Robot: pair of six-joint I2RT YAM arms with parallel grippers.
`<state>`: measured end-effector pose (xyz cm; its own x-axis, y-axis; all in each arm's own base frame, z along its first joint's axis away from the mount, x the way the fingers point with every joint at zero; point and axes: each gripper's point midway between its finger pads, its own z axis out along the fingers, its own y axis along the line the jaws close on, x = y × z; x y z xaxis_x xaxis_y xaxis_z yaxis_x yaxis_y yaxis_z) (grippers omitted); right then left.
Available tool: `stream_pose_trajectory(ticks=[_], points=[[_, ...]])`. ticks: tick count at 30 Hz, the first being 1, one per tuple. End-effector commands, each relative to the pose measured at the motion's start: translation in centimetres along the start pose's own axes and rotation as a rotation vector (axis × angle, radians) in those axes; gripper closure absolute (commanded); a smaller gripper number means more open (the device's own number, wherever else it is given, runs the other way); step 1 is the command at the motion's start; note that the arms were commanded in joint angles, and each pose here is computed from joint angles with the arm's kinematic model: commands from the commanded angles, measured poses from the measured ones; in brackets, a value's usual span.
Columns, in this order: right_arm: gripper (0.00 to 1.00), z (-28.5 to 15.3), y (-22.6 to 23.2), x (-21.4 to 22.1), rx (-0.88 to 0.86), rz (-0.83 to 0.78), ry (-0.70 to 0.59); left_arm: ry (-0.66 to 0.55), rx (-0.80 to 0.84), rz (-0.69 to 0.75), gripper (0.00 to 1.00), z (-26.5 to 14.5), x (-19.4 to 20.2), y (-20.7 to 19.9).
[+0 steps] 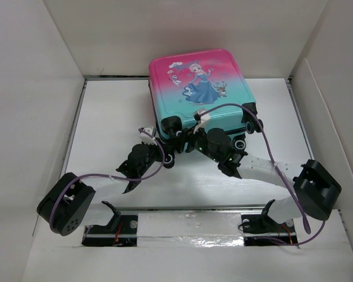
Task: Pack the luggage
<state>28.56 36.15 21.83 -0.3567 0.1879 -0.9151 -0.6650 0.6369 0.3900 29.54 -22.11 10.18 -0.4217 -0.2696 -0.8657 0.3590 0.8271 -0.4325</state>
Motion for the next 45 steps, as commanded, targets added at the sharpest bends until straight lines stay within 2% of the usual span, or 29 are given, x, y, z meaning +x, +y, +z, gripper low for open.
stream_pose_trajectory(ticks=[1,11,17,23,27,28,29,31,32,34,35,37,38,41,44,45], points=[[1.00,-1.4,1.4,-3.4,-0.058,-0.001,-0.113,-0.212,-0.096,-0.025,1.00,0.0,-6.0,1.0],[1.00,-4.8,0.1,-2.0,-0.018,-0.024,-0.089,-0.204,-0.415,-0.021,1.00,-2.8,-4.7,7.1],[1.00,-7.7,0.2,-1.6,-0.025,-0.047,-0.077,-0.240,-0.473,-0.011,1.00,-2.3,-6.3,8.2],[1.00,-8.7,0.8,-0.2,-0.050,-0.077,-0.018,-0.284,-0.472,-0.001,1.00,-0.2,-8.6,8.2],[1.00,-8.5,2.2,0.3,-0.087,-0.094,0.002,-0.325,-0.507,-0.074,1.00,-0.3,-9.9,8.5],[1.00,-8.3,2.3,0.2,-0.088,-0.091,-0.002,-0.339,-0.513,-0.116,0.92,-0.6,-10.1,8.7],[1.00,-8.2,2.8,0.3,-0.100,-0.091,-0.004,-0.362,-0.511,-0.144,0.61,-1.4,-10.9,8.4],[1.00,-7.9,3.9,0.3,-0.151,-0.086,-0.003,-0.387,-0.493,-0.198,0.37,-2.7,-11.3,8.0],[1.00,-7.4,4.1,0.3,-0.156,-0.086,0.004,-0.450,-0.447,-0.264,0.24,-4.3,-13.1,6.9],[1.00,-6.8,5.6,0.6,-0.202,-0.092,0.022,-0.500,-0.395,-0.315,0.18,-6.2,-14.3,6.0],[1.00,-5.9,6.0,1.6,-0.211,-0.097,0.054,-0.558,-0.336,-0.366,0.15,-8.4,-16.1,4.8],[1.00,-5.1,8.9,0.8,-0.272,-0.117,0.047,-0.618,-0.265,-0.400,0.13,-10.8,-18.3,3.3],[1.00,-4.6,9.8,0.8,-0.291,-0.122,0.050,-0.667,-0.218,-0.423,0.01,-13.1,-19.7,2.4],[1.00,-3.1,13.9,0.3,-0.365,-0.141,0.045,-0.709,-0.107,-0.460,0.01,-16.5,-21.8,0.2],[0.36,-2.0,17.2,-0.7,-0.394,-0.177,0.040,-0.687,-0.051,-0.437,0.01,-18.2,-22.9,-1.5],[0.00,-1.7,17.1,-1.2,-0.352,-0.191,0.028,-0.672,-0.049,-0.427,0.01,-18.5,-23.0,-1.7]])
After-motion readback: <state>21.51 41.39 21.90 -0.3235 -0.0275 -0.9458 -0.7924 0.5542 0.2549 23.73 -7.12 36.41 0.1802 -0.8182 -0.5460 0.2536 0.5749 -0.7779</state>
